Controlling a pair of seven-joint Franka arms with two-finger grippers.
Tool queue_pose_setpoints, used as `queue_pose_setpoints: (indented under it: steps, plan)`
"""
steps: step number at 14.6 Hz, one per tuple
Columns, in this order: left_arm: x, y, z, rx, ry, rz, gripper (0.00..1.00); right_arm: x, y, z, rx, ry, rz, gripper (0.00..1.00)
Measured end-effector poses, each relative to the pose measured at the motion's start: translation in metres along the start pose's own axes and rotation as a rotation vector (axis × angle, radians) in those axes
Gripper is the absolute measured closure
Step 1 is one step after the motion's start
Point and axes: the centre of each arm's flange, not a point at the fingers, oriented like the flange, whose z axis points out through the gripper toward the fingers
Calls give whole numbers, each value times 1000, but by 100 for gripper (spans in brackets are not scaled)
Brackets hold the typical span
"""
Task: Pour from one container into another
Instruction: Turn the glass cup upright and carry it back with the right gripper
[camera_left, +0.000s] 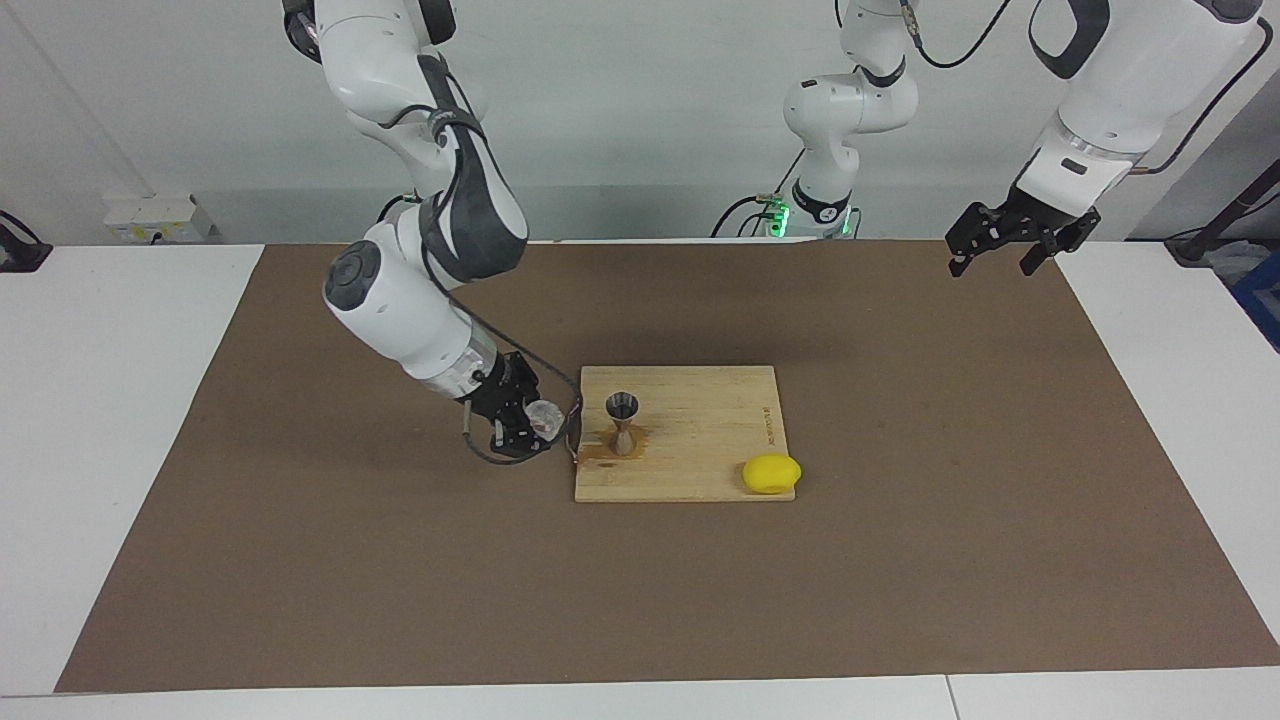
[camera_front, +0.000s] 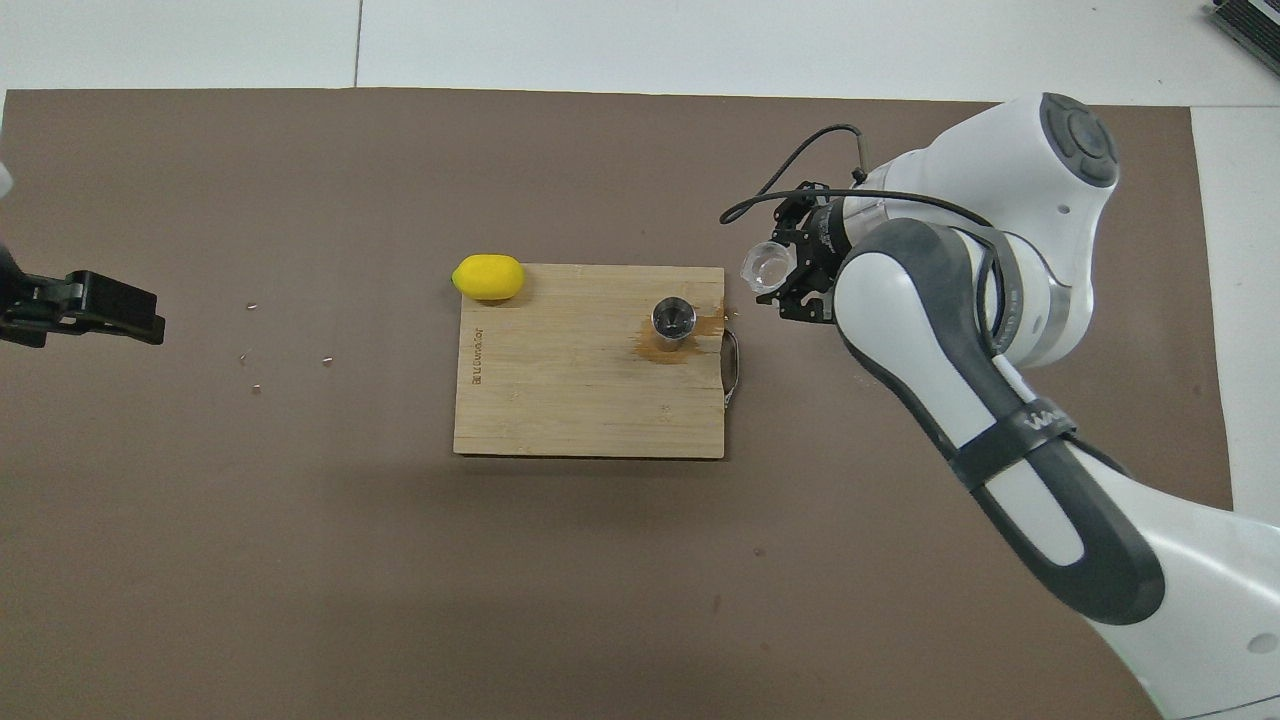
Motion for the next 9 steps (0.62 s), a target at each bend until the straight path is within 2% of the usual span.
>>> queue_pose_setpoints:
  steps: [3,9]
  plan:
    - [0,0,0,0,0,0,0,52,10,3,2,-49,44,48]
    - [0,0,0,0,0,0,0,134,36,0,30,-150,114,48]
